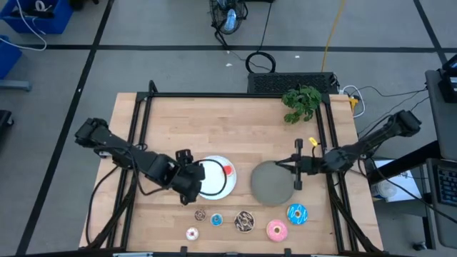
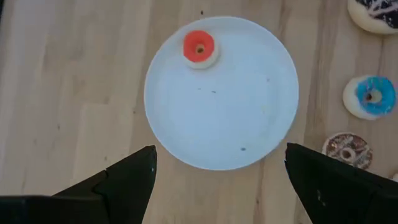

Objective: Pick & Place donuts
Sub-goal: Put the small white donut on the white plate

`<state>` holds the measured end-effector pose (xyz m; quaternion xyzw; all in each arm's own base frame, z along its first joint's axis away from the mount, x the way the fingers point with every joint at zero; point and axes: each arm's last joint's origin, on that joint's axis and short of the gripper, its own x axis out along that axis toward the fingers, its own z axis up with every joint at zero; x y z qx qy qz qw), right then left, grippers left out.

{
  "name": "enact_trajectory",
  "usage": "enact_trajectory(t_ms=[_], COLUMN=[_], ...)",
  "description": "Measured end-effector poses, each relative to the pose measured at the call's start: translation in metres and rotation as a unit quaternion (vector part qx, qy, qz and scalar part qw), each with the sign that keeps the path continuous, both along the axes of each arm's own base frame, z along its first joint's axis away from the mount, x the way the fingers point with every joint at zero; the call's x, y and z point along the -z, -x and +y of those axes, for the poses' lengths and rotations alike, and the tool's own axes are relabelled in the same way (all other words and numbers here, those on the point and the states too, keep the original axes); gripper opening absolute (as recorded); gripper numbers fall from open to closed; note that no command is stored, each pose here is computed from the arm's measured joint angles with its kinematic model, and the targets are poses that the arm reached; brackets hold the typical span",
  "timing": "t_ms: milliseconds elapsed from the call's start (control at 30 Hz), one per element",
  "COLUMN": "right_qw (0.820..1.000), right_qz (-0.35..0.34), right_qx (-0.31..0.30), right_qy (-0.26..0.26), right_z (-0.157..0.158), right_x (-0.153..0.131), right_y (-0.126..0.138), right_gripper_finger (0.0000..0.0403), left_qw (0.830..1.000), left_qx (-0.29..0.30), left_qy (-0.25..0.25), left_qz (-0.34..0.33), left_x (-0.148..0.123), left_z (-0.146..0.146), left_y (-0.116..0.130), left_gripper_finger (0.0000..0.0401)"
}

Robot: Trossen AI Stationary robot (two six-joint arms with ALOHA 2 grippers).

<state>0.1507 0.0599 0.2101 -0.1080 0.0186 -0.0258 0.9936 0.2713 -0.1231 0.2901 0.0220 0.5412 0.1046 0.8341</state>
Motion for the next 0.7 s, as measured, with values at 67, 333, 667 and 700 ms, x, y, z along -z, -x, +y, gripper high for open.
enact_trajectory(t_ms=[67,333,667,700], right_qw=[1.0,0.994,0.99,0.99], right_qz=[-0.01,-0.065,-0.087,-0.093], right_qx=[0.0,-0.083,-0.108,-0.108], right_qy=[-0.002,0.006,-0.005,-0.007], right_z=[-0.003,-0.012,-0.019,-0.019], right_x=[0.0,-0.012,0.01,0.01], right_y=[0.005,0.026,0.042,0.043], right_gripper_finger=[0.0,0.0,0.0,0.0], left_qw=[1.0,0.999,0.995,0.994], left_qx=[0.009,0.02,0.007,0.013], left_qy=[0.01,0.03,0.084,0.09], left_qz=[0.008,0.011,0.057,0.067], left_x=[0.001,0.001,0.02,0.024], left_z=[-0.006,-0.019,-0.029,-0.033], left_y=[0.003,0.009,0.0,-0.001], left_gripper_finger=[0.0349,0.0349,0.0349,0.0349])
